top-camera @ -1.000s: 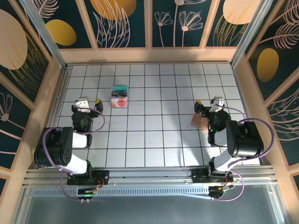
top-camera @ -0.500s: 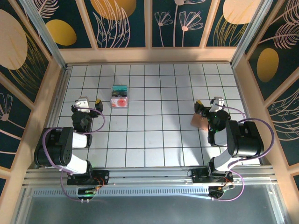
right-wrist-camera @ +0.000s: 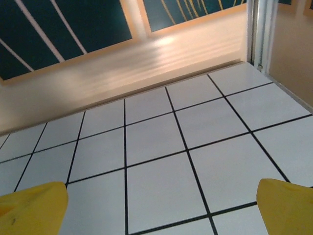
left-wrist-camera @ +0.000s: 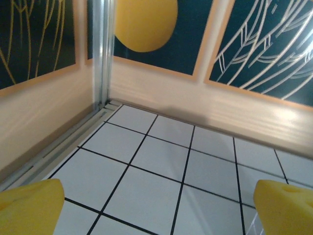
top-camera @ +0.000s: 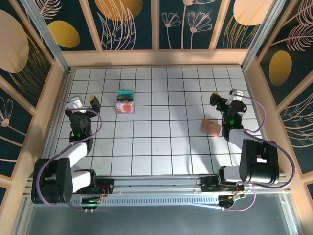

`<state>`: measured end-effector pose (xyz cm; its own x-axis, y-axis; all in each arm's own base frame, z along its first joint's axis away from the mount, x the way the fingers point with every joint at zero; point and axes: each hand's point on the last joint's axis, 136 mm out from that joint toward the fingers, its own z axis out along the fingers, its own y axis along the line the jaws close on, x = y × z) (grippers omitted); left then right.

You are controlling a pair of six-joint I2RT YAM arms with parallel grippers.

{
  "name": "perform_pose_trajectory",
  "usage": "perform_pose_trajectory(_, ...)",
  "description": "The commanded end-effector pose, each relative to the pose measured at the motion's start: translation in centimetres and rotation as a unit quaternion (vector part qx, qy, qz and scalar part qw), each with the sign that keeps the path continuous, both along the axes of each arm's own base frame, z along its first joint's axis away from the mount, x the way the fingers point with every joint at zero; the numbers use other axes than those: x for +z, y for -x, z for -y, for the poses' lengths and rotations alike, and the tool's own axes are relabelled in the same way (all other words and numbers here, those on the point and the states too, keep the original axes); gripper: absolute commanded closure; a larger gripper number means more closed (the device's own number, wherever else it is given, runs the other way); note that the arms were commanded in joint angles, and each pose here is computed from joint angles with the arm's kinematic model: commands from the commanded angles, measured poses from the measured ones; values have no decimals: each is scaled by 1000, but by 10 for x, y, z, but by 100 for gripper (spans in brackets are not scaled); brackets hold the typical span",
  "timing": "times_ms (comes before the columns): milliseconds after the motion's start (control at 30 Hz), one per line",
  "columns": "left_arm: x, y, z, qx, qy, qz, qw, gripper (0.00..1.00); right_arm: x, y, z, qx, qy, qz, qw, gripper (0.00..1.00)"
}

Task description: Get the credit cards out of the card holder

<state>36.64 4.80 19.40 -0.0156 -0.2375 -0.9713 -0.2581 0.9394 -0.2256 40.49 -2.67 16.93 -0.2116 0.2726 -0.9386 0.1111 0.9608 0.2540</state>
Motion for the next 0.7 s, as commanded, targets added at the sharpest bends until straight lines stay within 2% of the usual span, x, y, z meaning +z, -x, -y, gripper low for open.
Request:
perform_pose_trajectory(0, -5, 0, -2, 8, 53, -26, 998, 1, -29, 13, 9, -38, -51, -104, 993, 1)
perform_pose_trajectory(267, 16, 12, 15, -33, 121, -2, 992, 1, -70, 53, 11, -87, -104, -244, 960, 1)
perform_pose_trajectory(467, 27, 18, 49, -56, 107, -13, 993, 1, -90, 86, -2, -84, -146, -300, 939, 2)
perform_pose_trajectory(667, 31, 14, 78, -94, 138, -6, 986, 1, -110, 106, -8, -91, -166, -340, 921, 2)
